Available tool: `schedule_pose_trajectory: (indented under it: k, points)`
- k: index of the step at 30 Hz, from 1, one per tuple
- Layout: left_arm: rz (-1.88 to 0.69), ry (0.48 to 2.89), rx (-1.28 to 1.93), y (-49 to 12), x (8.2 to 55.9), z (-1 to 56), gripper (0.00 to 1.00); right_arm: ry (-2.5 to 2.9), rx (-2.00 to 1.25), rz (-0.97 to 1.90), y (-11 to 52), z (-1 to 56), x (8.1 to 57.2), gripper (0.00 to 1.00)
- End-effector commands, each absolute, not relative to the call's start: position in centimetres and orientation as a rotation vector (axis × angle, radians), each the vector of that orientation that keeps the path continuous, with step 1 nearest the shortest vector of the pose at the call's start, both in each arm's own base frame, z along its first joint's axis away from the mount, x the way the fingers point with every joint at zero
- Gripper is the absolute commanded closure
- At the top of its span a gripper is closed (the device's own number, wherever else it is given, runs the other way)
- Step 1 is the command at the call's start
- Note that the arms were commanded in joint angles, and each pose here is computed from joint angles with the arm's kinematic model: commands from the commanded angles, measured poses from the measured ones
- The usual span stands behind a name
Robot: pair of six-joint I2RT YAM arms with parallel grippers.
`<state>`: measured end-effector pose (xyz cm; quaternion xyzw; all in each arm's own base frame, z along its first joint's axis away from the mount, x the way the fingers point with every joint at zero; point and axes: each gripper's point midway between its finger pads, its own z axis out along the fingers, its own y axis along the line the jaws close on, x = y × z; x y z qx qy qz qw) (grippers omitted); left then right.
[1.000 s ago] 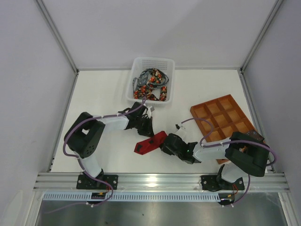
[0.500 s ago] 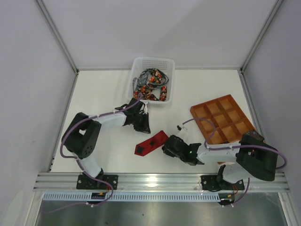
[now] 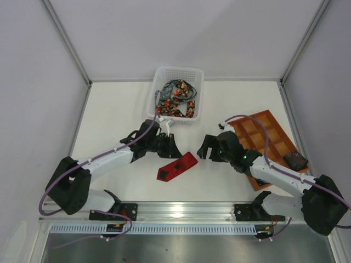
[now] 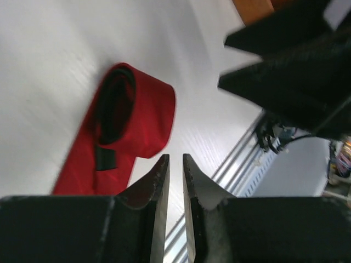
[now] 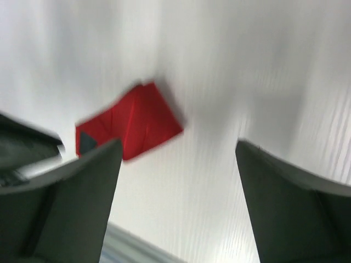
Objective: Roll the ties
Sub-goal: Roll the tie
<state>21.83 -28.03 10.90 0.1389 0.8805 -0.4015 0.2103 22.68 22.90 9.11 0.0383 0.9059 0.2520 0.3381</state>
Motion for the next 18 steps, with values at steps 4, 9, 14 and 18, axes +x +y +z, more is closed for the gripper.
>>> schedule_pose_trajectory:
  k: [4,9,14,18]
  points:
    - [-1.361,2.332,0.447,-32.0,20.0,13.3,0.79,2.245,-0.317,1.072,24.8,14.0,24.9,0.05]
    - [-1.334,2.371,0.444,-32.8,20.3,11.6,0.79,2.229,-0.460,1.261,27.1,14.2,25.0,0.06]
    - [-1.222,2.427,0.449,-32.1,21.0,8.9,0.80,2.304,-0.471,1.299,27.8,11.4,25.2,0.07]
    - [-1.158,2.464,0.459,-31.6,21.1,7.0,0.80,2.332,-0.472,1.309,28.1,10.0,25.5,0.10]
